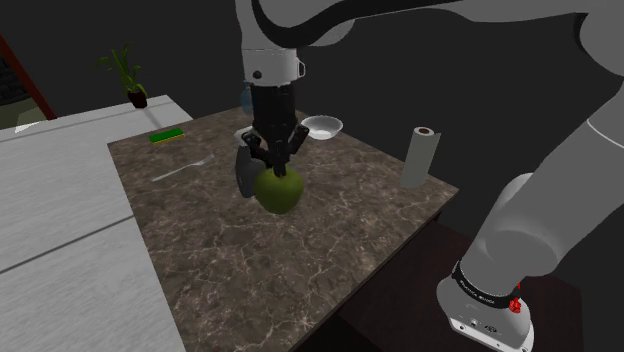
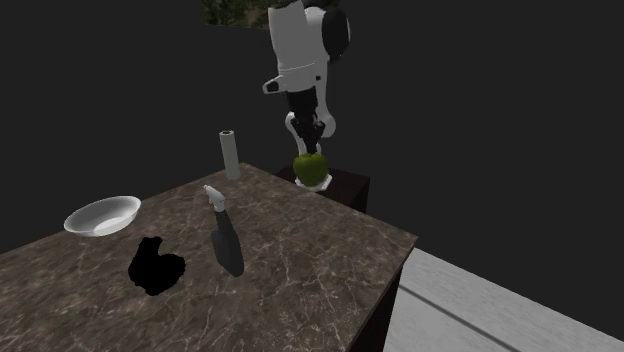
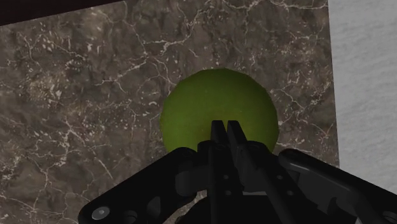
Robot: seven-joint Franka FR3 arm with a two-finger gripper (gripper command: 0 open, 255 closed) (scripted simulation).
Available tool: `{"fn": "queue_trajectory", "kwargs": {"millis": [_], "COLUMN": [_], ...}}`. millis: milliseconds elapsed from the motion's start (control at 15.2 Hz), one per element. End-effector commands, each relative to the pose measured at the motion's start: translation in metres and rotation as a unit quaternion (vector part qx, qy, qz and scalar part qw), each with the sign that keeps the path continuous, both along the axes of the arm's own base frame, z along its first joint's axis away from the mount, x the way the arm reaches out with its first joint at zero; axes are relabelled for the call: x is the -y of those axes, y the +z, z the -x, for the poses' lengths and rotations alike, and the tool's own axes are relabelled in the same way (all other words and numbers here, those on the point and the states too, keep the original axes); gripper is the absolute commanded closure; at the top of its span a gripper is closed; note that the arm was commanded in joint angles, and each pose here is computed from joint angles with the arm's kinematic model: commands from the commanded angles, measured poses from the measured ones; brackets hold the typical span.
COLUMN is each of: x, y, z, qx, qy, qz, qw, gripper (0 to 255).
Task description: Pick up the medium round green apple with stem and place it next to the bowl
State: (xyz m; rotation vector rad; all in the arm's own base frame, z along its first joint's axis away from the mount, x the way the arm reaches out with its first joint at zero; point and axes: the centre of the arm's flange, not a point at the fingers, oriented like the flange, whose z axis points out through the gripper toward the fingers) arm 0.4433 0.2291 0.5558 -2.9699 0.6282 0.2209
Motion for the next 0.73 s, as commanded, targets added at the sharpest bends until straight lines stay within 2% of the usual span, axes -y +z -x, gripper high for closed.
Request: {"fn": "queue_trajectory", "kwargs": {"millis": [0, 660], "x": [0.024, 0.146], "y": [-0.001, 0.0], "z": [-0.009, -0.06], "qx": [0.0, 0.0], "qy": [0.001, 0.001], "qz": [0.0, 0.0], "qw": [1.0, 1.0], "gripper": [255, 255]}}
